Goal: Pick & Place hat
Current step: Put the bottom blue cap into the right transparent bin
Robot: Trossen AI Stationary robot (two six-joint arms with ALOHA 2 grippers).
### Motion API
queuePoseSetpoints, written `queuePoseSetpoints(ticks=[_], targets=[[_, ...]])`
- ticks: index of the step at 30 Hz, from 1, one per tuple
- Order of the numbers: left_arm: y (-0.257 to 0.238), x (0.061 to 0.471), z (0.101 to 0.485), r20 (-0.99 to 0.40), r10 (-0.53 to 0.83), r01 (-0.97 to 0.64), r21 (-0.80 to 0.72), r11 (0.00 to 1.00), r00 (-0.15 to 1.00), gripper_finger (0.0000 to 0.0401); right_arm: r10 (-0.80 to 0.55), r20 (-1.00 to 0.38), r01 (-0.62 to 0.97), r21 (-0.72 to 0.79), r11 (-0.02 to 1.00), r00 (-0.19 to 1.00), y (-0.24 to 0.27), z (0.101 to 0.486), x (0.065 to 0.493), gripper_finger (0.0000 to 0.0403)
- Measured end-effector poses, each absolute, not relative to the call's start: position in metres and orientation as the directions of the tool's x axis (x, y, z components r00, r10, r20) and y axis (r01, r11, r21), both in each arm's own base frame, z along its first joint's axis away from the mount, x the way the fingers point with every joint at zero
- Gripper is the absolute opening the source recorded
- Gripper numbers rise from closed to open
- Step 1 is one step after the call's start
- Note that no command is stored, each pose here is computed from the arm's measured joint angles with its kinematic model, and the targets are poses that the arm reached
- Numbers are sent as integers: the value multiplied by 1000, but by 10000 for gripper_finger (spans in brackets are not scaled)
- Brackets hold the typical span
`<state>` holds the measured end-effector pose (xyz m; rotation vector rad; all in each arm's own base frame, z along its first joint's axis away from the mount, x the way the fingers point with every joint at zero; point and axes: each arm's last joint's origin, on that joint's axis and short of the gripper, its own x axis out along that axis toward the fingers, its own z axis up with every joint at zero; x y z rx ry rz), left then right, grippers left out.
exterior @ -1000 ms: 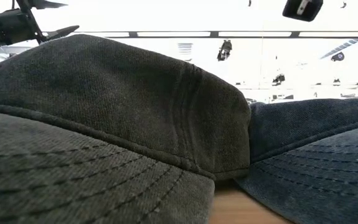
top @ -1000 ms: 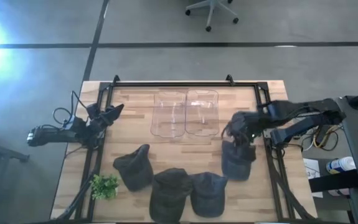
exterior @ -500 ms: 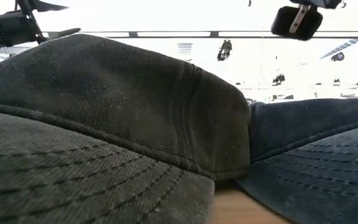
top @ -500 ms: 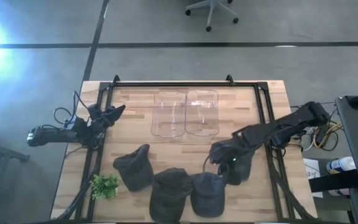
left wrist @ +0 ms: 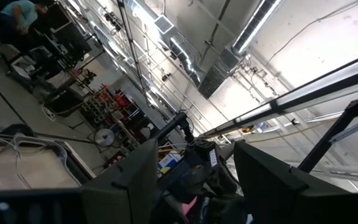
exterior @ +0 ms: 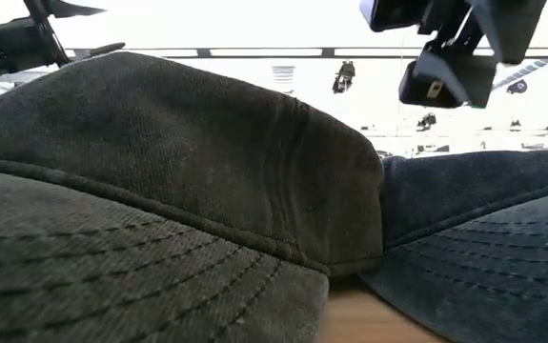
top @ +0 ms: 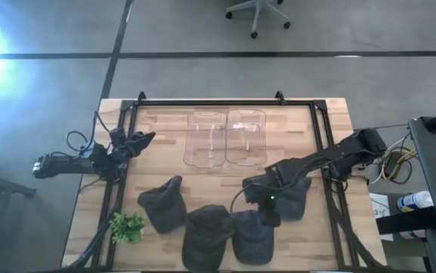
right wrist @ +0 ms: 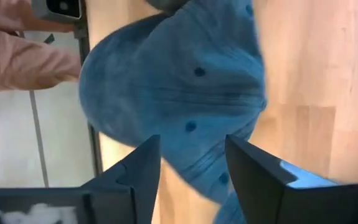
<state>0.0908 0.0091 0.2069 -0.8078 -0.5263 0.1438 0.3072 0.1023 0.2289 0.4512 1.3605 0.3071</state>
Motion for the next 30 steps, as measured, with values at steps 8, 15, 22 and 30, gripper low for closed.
queuePoseSetpoints(ticks=[8, 15, 22, 30], targets=[[8, 91, 206, 391, 296, 86, -717, 691, 872, 204, 444, -878, 46, 458, 888, 179, 87, 211, 321, 178], [8, 91, 206, 390, 297, 85, -717, 691, 872, 204, 424, -892, 39, 435, 900, 157, 87, 201, 324, 178], [8, 91, 206, 390, 292, 87, -714, 694, 873, 204, 416, -904, 34, 421, 906, 102, 88, 182, 329, 178], [8, 91, 206, 392, 276, 101, -714, 693, 877, 204, 462, -886, 50, 464, 885, 35, 91, 164, 329, 182]])
